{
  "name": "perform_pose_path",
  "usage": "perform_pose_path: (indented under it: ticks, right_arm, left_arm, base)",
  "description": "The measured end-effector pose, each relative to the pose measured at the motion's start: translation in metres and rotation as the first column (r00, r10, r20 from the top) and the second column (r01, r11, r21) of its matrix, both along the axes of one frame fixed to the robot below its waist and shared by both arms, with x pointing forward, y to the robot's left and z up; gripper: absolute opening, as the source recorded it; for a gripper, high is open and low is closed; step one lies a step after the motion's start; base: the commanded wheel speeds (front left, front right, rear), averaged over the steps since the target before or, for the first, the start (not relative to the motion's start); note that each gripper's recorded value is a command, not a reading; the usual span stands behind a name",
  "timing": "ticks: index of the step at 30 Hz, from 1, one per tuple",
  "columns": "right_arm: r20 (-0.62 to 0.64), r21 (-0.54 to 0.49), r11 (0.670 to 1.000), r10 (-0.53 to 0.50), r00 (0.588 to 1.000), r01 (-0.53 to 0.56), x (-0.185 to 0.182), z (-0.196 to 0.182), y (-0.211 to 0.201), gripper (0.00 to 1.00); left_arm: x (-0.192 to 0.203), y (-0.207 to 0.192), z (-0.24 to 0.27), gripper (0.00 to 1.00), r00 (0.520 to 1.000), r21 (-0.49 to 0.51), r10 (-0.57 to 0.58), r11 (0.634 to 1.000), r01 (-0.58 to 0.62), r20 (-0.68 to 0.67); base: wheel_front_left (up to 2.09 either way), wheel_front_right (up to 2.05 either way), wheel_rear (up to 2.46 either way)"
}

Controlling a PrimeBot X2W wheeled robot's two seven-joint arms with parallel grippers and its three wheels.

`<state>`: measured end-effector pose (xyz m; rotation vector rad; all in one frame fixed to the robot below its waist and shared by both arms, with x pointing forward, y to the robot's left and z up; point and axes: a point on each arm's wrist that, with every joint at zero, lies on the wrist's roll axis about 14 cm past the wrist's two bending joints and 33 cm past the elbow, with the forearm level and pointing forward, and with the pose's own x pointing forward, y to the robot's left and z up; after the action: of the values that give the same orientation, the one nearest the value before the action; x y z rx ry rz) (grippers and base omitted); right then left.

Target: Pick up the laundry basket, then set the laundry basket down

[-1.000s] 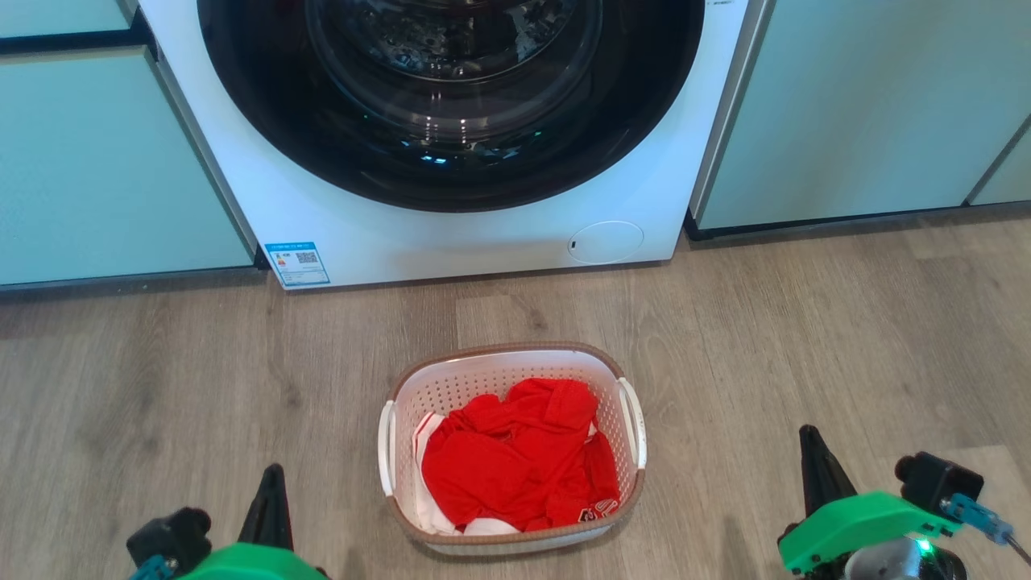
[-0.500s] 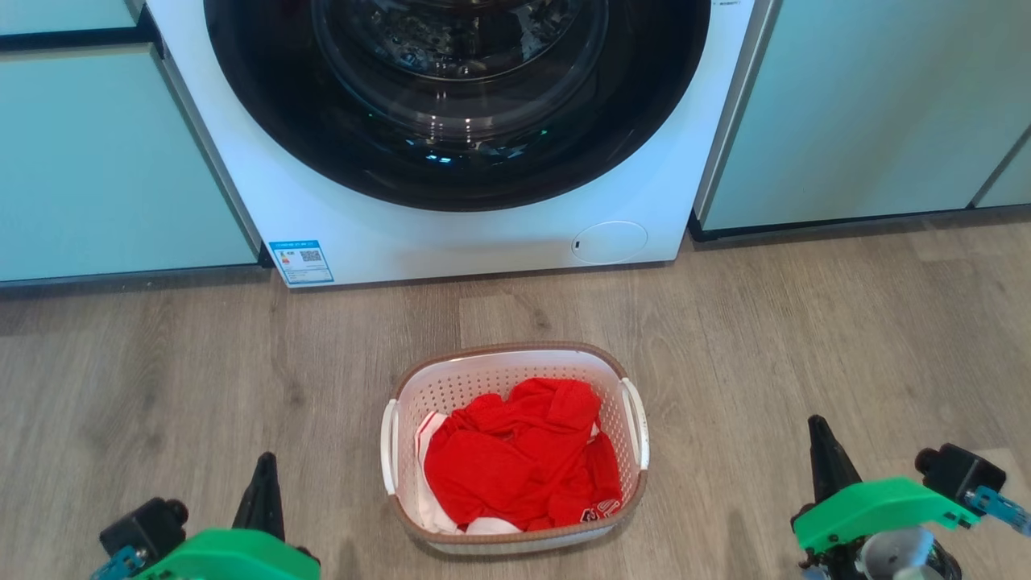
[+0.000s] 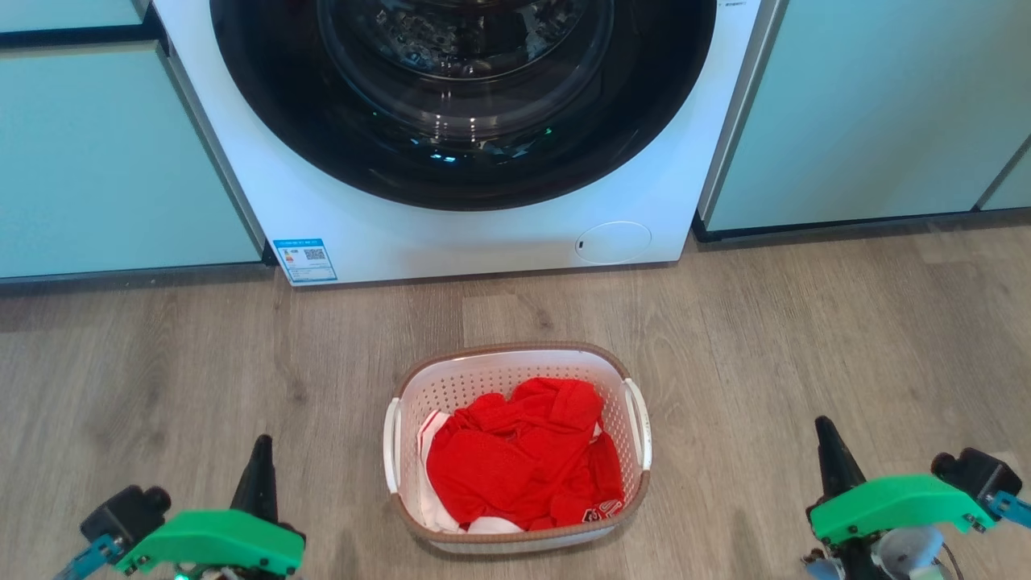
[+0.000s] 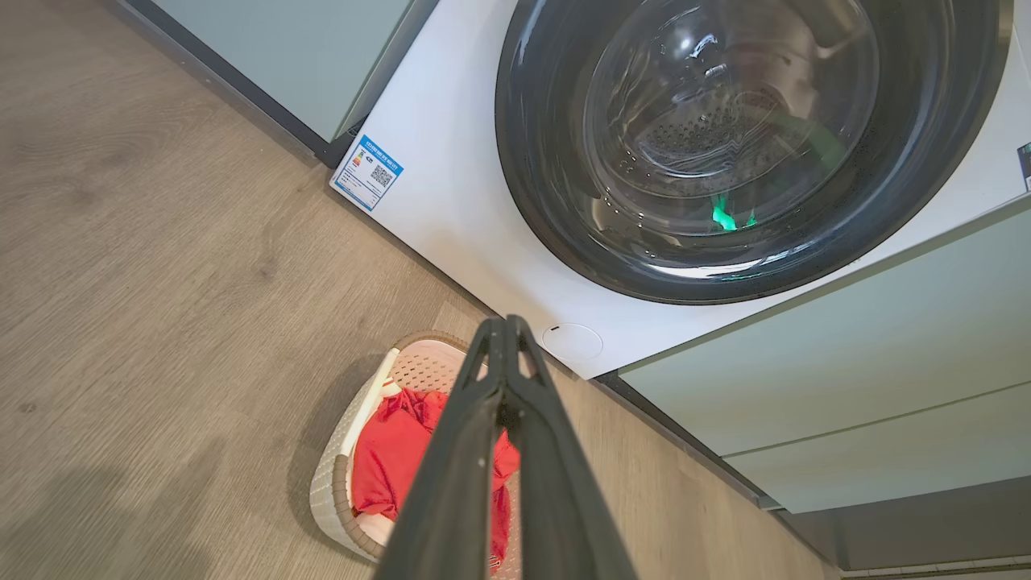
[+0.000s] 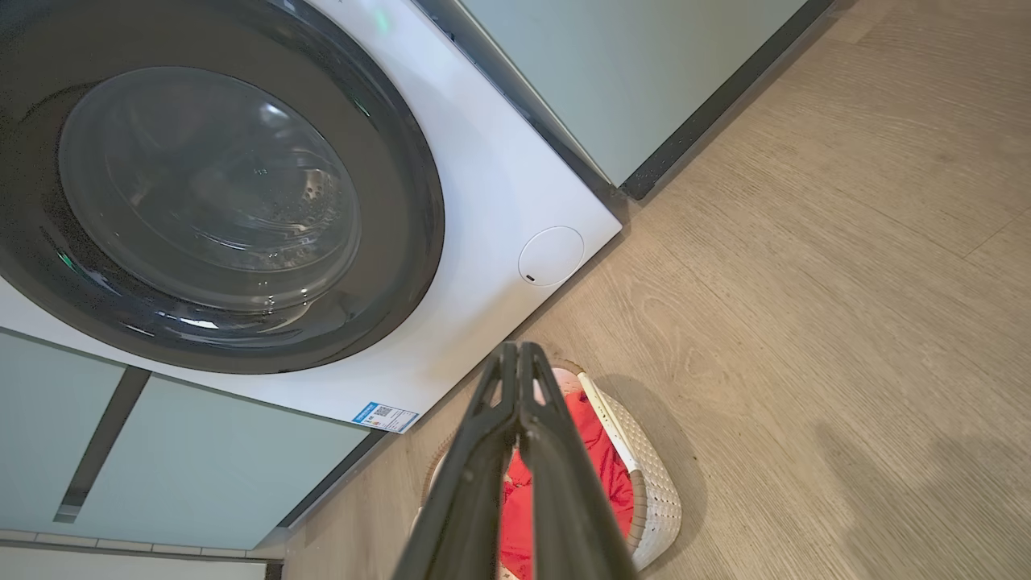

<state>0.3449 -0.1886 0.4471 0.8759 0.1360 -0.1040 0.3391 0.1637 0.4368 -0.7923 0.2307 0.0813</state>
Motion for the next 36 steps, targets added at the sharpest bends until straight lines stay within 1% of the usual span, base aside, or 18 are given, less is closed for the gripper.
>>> perform_pose_path:
  ticks: [9,19,27,36]
  right_arm:
    - [0.011,0.084,0.996,-0.015,1.0,0.014,0.006,0.005,-0.002,0.0]
    - [0.002,0.187,0.982,-0.034,0.999,0.033,0.007,0.004,-0.004,0.0]
    - [0.011,0.27,0.962,-0.048,0.999,0.044,0.012,0.009,-0.006,0.0]
    - [0.015,0.357,0.933,-0.061,0.998,0.051,0.015,0.012,-0.008,0.0]
  left_arm:
    - [0.0,0.003,-0.002,0.0,1.0,-0.091,0.022,0.996,-0.023,-0.016]
    - [0.008,0.003,0.004,0.0,0.999,-0.207,0.037,0.978,-0.037,-0.004]
    - [0.009,0.009,0.005,0.0,0.998,-0.296,0.067,0.953,-0.067,-0.013]
    - [0.019,0.009,0.016,0.0,0.997,-0.397,0.075,0.915,-0.063,0.015]
  base:
    - [0.0,0.0,0.0]
    - [0.0,0.0,0.0]
    - [0.0,0.0,0.0]
    - [0.0,0.0,0.0]
